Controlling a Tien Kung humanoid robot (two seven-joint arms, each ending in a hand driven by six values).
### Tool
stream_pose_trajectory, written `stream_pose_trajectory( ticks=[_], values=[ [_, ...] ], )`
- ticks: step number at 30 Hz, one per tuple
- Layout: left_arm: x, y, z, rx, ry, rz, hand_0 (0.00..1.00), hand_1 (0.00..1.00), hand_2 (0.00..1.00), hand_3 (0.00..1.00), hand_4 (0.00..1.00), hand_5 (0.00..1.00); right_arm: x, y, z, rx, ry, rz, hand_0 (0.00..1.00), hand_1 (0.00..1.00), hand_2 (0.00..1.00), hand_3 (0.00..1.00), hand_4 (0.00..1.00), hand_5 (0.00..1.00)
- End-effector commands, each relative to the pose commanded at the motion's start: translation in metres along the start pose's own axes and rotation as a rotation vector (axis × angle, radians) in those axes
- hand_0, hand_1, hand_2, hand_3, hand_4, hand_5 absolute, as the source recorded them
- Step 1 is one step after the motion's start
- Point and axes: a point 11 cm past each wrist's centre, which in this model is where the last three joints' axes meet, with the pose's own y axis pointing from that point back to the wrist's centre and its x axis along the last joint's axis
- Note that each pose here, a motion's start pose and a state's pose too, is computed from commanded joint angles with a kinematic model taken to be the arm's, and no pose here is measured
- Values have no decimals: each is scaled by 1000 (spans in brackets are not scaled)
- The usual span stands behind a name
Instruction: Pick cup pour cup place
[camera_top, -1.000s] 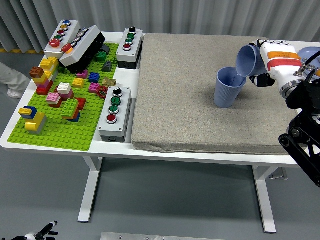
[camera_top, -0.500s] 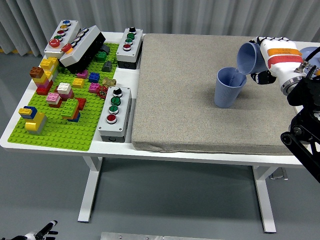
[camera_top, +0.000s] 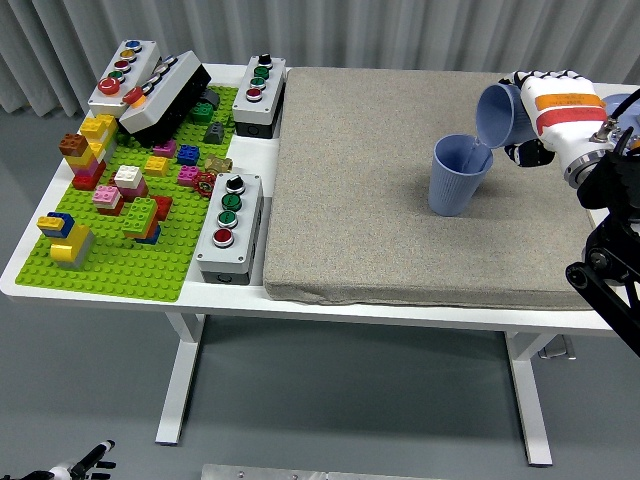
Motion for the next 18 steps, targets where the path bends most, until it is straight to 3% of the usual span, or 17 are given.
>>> stream_pose_trajectory(
  ticks=[18],
  values=[
    [0,0,-3,5,0,-1,873,856,863,771,642,954,-1,-1,-5,-1,29,-4,848,703,602,667,771,155]
  ],
)
